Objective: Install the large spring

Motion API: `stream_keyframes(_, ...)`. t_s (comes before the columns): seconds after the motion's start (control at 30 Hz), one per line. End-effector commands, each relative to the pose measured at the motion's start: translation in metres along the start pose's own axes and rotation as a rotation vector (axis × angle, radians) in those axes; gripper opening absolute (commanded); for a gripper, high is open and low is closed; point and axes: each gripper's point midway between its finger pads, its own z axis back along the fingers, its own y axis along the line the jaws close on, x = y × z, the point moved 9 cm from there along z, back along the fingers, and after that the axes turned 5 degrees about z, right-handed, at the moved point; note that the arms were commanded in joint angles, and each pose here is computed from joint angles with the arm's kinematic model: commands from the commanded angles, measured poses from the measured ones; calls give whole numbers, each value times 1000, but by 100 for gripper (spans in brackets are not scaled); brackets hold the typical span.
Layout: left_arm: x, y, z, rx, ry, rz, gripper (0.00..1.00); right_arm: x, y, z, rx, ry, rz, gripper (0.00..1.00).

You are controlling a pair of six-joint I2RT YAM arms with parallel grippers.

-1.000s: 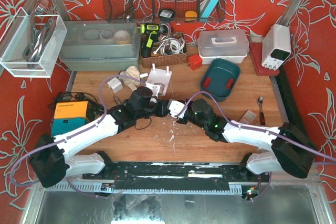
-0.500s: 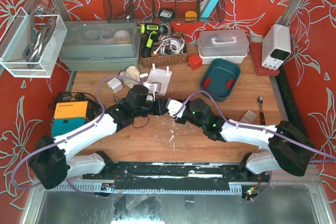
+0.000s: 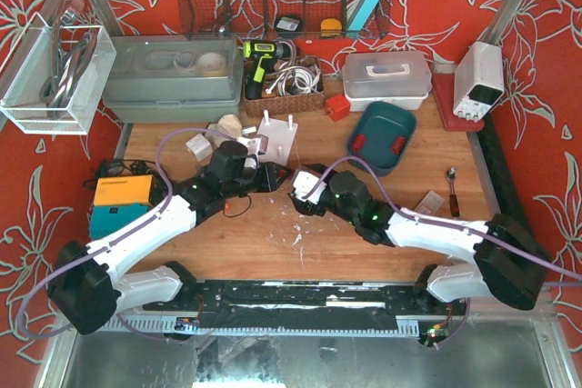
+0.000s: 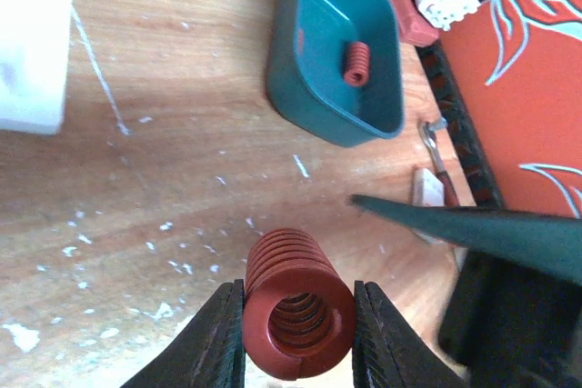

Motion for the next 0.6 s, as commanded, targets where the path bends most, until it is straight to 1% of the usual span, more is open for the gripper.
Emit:
stream_keyframes(0.0, 23, -2, 10, 56, -75, -56, 0, 18, -16, 21, -32, 13, -72, 91)
stream_keyframes(0.03, 27, 1, 11, 72, -83, -57, 0, 17, -18, 25, -36, 33, -84, 98)
stream_keyframes(0.07, 32, 3, 12, 88, -96, -60, 0, 18, -21, 30, -49, 53, -101, 99)
stream_keyframes(0.17, 46, 10, 12, 150, -124, -75, 0, 18, -31, 49, -104, 97, -175, 99)
stream_keyframes(0.23, 58, 17, 10, 221, -136, -90, 0, 19, -40, 61, -155, 113, -265, 99)
stream_keyframes(0.3, 72, 25, 9, 302, -155, -108, 0, 23, -47, 71, -181, 127, -319, 99)
stream_keyframes(0.4, 92, 32, 5, 405, -167, -143, 0, 19, -53, 82, -237, 182, -345, 99)
stream_keyframes(0.57, 113, 49, -11, 541, -141, -167, 0, 10, -56, 92, -315, 156, -378, 99)
